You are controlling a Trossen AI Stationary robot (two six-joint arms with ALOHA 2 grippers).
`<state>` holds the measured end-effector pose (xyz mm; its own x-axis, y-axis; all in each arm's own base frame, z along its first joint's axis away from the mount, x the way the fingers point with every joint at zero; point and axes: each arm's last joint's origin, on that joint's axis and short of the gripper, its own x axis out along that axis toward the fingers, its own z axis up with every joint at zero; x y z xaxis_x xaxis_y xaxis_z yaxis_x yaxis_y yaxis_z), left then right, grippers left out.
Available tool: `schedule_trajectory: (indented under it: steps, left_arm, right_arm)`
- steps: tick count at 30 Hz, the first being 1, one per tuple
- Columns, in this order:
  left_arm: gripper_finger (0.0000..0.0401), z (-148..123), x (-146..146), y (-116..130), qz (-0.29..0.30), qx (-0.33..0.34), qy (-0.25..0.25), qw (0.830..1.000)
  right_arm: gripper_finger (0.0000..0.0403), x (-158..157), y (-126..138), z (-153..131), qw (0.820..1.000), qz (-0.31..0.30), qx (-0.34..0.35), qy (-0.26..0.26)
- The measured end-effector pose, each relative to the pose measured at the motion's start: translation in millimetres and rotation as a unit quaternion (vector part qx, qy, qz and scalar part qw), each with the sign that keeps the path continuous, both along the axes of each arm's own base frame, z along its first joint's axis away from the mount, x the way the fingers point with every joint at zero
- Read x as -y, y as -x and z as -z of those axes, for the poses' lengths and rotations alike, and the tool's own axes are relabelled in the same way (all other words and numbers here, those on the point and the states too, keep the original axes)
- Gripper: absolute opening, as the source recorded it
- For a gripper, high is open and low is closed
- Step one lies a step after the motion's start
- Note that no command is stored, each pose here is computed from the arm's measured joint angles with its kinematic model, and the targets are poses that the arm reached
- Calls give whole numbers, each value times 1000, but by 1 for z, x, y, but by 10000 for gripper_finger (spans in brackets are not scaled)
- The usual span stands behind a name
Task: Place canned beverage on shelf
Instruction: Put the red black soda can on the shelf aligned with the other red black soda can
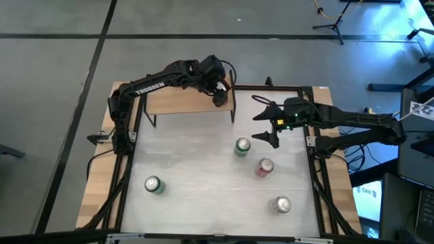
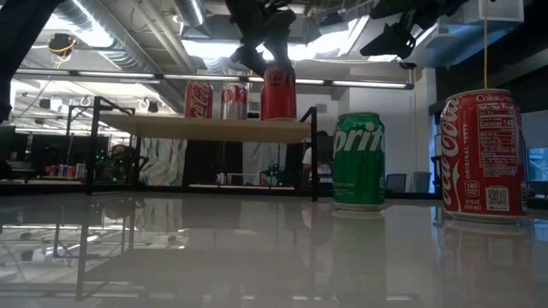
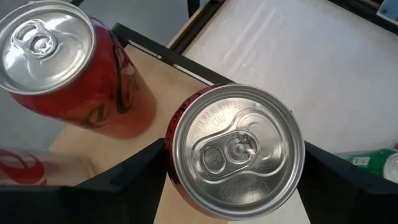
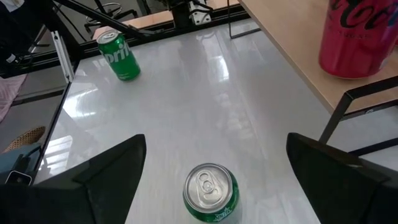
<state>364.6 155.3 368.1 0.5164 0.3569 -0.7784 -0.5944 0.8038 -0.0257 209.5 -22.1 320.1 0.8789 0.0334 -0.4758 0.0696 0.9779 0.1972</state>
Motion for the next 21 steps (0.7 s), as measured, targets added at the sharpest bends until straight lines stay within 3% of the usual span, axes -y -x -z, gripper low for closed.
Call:
schedule_trajectory:
  steps: [21]
  left_arm:
    - [284, 7, 0, -5, 2, -11, 6, 1000]
  right_arm:
    - [383, 0, 0, 1, 1000, 0, -3, 0]
